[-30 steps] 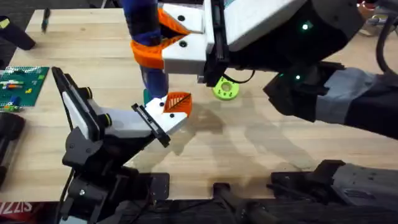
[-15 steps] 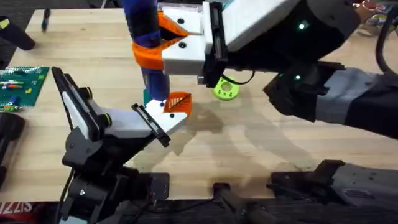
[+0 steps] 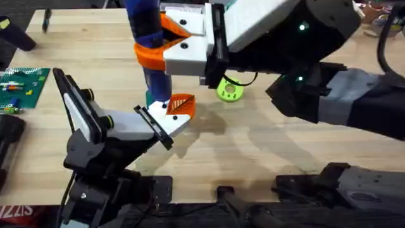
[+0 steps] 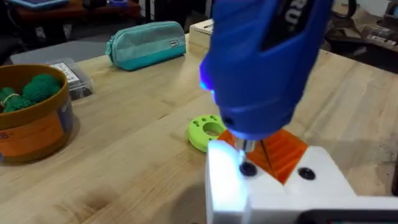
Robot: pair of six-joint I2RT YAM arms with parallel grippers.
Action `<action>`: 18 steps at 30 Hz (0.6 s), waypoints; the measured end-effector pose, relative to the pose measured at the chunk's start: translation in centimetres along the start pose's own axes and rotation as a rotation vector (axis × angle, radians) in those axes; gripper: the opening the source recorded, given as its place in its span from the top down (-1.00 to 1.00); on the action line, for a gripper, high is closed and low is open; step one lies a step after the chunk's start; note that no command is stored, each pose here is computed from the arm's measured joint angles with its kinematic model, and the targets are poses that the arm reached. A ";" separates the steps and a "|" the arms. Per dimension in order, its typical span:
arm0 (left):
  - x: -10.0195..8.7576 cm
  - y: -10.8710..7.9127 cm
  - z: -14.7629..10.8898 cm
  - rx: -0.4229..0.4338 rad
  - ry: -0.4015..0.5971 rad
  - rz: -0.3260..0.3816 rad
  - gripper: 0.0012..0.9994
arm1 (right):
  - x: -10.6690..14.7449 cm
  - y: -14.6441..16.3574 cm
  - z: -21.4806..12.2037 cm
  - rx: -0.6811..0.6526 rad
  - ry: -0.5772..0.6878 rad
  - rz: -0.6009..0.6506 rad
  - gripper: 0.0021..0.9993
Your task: Pick up the gripper from the table and insert it into the empty holder that is missing its gripper. Then pick up a screw, insert it into the mounting hole, and use the screwdriver to tighten it. Finally, clean up the table by picking up the vegetable and placing it into the bucket.
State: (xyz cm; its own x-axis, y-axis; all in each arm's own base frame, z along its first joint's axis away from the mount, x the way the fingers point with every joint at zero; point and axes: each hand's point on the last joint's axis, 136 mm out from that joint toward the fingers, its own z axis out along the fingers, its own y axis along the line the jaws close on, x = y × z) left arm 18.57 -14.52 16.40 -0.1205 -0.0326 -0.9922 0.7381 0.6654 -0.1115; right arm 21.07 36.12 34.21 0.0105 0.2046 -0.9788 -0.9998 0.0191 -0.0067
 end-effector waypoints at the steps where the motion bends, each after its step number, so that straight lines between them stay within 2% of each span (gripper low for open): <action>1: 0.0 0.0 0.0 0.000 0.000 0.000 0.97 | 0.0 0.0 0.0 0.001 0.000 0.000 0.87; 10: 0.0 0.0 0.0 0.000 0.000 0.000 0.97 | 0.2 -0.1 0.0 0.002 0.004 0.004 0.87; 18: 0.0 0.0 0.0 0.000 -0.001 0.001 0.97 | -1.2 0.3 0.0 -0.014 -0.049 -0.049 0.87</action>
State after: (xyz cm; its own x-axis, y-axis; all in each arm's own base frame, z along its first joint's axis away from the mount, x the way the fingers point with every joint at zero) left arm 18.57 -14.52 16.42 -0.1195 -0.0325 -0.9923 0.7382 0.6654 -0.1107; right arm 20.76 35.89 35.38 0.0600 0.2510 -0.9661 -0.9982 0.0170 -0.0575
